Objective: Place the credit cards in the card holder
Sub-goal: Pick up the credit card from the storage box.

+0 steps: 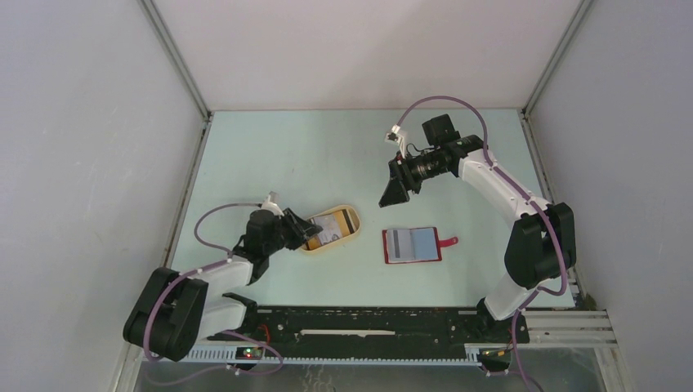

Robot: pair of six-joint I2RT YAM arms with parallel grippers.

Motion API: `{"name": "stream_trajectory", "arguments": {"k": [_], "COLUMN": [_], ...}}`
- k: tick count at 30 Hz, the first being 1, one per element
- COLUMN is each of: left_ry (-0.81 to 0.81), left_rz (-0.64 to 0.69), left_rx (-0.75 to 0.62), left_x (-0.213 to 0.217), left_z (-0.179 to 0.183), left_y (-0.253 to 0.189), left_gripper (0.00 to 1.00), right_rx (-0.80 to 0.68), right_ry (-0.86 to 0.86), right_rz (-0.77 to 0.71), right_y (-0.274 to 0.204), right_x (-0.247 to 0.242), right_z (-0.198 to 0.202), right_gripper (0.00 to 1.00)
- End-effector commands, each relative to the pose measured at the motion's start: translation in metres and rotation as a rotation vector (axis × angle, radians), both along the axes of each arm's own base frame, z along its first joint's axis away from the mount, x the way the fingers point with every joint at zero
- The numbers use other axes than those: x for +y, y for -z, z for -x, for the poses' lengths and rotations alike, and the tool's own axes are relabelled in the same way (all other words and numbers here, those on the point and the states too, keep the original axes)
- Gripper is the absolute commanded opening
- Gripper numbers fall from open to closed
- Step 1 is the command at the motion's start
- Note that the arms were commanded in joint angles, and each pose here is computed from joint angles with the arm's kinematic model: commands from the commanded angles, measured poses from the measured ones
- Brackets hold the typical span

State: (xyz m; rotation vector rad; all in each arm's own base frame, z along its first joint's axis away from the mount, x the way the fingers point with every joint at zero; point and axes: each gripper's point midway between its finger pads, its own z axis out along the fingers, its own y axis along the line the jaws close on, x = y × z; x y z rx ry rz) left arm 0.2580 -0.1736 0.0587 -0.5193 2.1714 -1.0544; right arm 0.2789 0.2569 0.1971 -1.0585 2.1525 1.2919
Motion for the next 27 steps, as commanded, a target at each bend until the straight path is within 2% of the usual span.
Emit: {"name": "stream_trajectory", "arguments": {"k": [1, 6, 14, 27], "left_ry": [0.008, 0.026, 0.063, 0.081], "left_rz": [0.043, 0.054, 0.175, 0.247], "left_rx": [-0.026, -0.016, -0.031, -0.013], "left_x": [-0.002, -0.008, -0.024, -0.035], "left_z": [-0.002, -0.008, -0.014, -0.021], "left_y": [-0.005, -0.002, -0.004, 0.005], "left_gripper": [0.33, 0.37, 0.37, 0.37], "right_rx": [-0.013, -0.015, -0.016, -0.016], "right_ry": [-0.020, -0.020, -0.016, -0.016], "right_rz": [-0.015, -0.015, -0.015, -0.013], "right_y": [-0.001, -0.002, -0.002, -0.001], "right_x": [0.002, 0.002, 0.001, 0.001], "right_z": [0.000, 0.000, -0.001, -0.002], "right_gripper": [0.70, 0.70, 0.70, 0.70]}}
